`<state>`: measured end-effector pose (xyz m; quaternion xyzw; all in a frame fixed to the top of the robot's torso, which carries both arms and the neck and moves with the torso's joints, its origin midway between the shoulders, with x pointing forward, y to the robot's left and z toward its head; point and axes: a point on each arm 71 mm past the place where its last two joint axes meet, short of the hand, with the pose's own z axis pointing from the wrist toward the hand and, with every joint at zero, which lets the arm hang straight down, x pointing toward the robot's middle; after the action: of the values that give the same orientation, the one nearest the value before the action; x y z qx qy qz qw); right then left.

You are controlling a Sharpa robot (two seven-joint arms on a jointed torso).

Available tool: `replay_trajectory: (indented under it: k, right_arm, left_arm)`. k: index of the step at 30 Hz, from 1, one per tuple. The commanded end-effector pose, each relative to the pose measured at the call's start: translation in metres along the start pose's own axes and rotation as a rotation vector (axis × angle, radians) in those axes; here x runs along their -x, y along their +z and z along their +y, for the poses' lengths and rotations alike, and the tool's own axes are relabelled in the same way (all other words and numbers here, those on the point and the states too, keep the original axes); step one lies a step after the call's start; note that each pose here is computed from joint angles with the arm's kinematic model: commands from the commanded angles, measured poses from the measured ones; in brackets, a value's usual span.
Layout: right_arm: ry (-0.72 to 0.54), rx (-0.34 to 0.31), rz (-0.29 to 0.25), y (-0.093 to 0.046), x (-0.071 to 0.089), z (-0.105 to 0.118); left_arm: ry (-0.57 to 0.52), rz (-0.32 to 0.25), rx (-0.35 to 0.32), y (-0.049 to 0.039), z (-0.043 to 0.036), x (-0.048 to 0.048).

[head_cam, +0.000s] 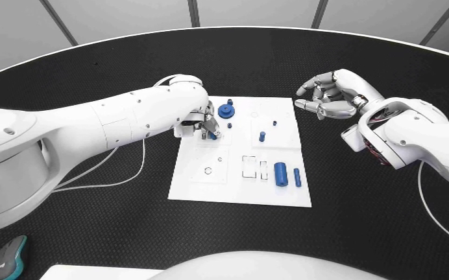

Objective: Assemble the parts on the task board

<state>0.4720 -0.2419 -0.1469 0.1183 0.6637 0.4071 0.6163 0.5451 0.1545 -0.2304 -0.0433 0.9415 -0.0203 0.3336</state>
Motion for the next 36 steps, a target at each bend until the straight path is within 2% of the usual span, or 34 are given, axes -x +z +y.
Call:
replay_trajectory:
  k: [1, 36]
  right_arm:
    - [0.000, 0.000, 0.000, 0.0000, 0.0000, 0.0000]
    - [-0.001, -0.001, 0.000, 0.0003, 0.0003, -0.0006]
  left_arm:
    - [0.002, 0.002, 0.045, 0.0002, 0.0032, 0.0001]
    - [-0.003, 0.004, 0.060, 0.0031, 0.0067, 0.0016]
